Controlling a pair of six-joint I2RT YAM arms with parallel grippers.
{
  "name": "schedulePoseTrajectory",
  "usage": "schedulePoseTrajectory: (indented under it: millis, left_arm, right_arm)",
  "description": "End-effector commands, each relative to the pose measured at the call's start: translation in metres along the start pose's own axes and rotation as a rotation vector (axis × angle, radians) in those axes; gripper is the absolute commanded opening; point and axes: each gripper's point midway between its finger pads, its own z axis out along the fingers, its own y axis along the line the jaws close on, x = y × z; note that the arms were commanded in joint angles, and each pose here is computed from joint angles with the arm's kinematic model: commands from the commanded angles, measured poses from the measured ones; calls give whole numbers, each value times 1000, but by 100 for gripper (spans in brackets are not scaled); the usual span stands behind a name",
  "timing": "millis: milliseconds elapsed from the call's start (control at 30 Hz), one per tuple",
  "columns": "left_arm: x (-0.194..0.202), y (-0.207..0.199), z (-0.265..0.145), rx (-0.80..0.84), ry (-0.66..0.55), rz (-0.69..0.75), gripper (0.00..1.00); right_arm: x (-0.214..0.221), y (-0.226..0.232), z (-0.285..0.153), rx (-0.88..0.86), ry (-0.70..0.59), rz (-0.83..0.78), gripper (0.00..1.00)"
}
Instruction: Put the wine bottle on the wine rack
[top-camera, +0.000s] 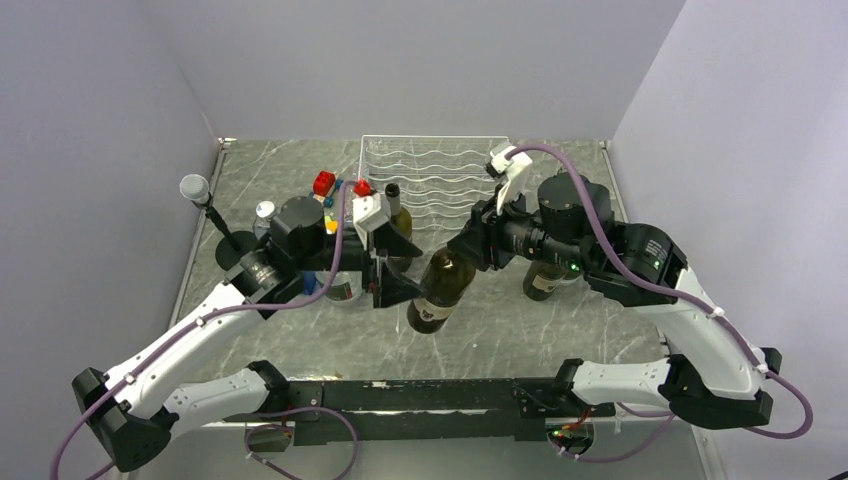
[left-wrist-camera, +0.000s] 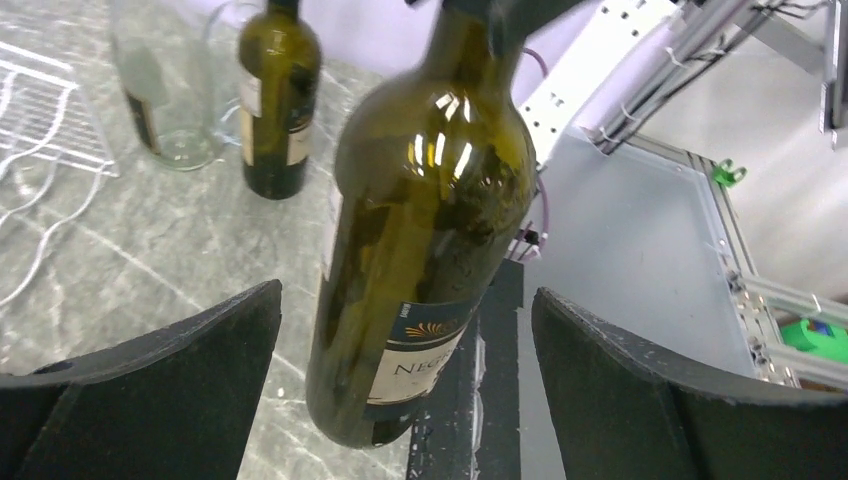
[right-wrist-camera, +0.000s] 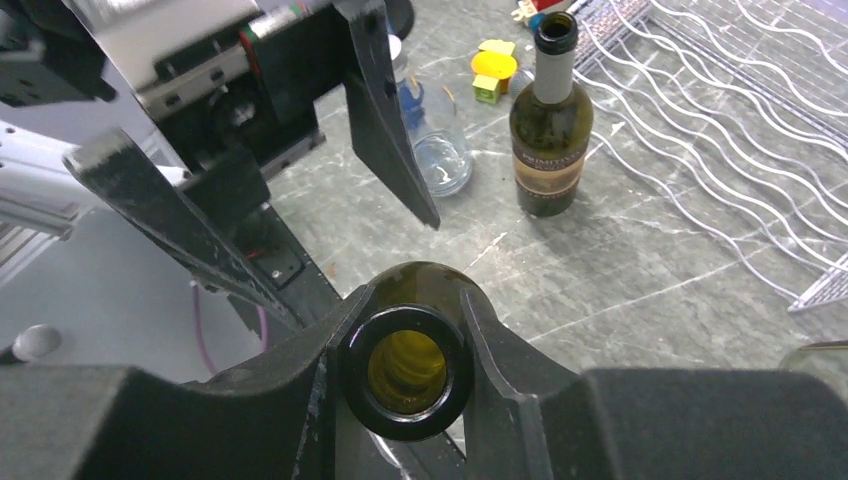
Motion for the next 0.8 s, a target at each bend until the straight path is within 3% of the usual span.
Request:
schedulePoseTrajectory:
  millis: [0,333,767]
  left_arm:
    - [-20,-31,7,106,-126,108,99]
    - [17,-57,32,144,-134,115,99]
    - [17,-48,43,87,-215,50,99]
  right_arm:
    - [-59,25,-39,-123,-216,39,0]
    - [-80,43,-53,-213,-294,77,0]
    - [-85,57,-57,-300,-331,117,0]
